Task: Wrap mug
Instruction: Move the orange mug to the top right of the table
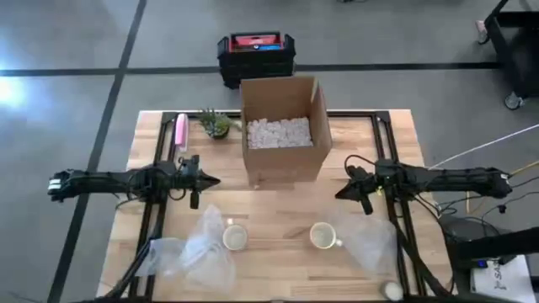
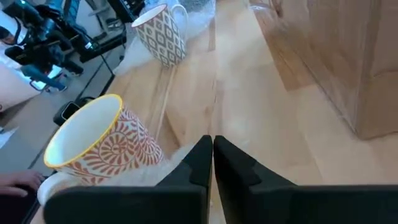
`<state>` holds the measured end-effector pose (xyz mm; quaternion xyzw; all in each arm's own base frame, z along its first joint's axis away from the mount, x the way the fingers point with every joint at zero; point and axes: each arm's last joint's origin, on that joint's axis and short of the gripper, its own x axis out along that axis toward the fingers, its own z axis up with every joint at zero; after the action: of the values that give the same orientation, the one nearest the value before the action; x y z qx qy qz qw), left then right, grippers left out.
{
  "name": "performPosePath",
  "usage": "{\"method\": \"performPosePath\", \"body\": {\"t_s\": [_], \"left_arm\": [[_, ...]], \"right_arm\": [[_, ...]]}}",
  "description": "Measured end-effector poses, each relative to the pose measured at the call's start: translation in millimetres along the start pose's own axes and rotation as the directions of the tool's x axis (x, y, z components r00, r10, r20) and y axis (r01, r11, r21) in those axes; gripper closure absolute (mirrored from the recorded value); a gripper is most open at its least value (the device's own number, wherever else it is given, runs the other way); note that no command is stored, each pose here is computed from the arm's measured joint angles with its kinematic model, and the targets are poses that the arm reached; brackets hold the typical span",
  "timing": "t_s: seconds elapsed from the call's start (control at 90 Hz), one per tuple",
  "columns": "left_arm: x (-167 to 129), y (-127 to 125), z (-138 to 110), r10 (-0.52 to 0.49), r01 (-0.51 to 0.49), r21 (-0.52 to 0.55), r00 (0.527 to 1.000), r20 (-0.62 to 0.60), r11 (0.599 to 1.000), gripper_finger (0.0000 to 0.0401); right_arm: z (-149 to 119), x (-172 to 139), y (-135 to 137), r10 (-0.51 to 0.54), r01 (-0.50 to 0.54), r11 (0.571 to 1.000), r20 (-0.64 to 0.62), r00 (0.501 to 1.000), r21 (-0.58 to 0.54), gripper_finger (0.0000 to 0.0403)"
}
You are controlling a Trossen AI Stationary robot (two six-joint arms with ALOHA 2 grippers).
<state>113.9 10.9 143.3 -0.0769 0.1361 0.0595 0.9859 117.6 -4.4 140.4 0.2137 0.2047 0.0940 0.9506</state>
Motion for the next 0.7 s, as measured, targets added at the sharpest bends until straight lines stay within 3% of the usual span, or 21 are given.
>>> {"method": "performPosePath", "body": {"t_s": [0.1, 0.322, 0.7], "left_arm": [[0.0, 0.0, 0.0, 0.0, 0.0, 0.0, 1.0, 0.0, 1.0, 0.0401], [0.0, 0.0, 0.1, 0.0, 0.0, 0.0, 1.0, 0.0, 1.0, 0.0401], [0.0, 0.0, -0.1, 0.0, 0.0, 0.0, 1.0, 0.0, 1.0, 0.0401]], "right_arm": [[0.7, 0.0, 0.2, 0.0, 0.0, 1.0, 0.007, 1.0, -0.015, 0.0403], [15.1, -1.0, 4.7, 0.021, 0.002, 0.989, 0.154, 0.988, -0.145, 0.0403], [38.0, -9.2, 16.1, 0.127, -0.085, 0.989, 0.385, 0.914, -0.124, 0.0403]]}}
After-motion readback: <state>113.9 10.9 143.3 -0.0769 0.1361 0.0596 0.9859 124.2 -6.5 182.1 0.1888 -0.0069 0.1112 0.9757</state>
